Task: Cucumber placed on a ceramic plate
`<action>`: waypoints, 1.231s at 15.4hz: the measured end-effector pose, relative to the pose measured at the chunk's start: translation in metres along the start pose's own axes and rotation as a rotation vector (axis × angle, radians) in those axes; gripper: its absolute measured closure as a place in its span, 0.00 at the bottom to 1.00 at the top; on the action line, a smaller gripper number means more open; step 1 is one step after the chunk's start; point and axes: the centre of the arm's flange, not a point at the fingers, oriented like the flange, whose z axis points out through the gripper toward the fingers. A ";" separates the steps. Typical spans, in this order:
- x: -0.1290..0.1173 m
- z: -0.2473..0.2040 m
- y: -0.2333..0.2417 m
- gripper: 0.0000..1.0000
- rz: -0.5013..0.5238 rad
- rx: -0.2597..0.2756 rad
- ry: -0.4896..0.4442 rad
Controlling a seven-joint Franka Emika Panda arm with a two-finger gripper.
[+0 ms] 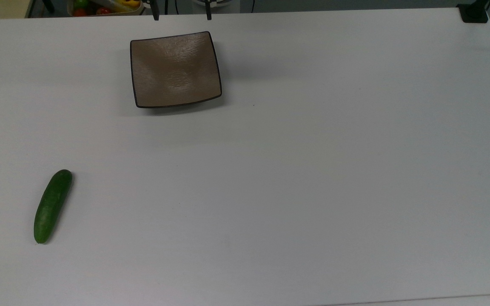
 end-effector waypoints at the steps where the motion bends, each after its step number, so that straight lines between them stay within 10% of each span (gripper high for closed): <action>1: -0.001 0.004 -0.001 0.00 -0.002 0.000 -0.008; 19: 0.004 0.025 -0.003 0.00 -0.058 0.002 -0.045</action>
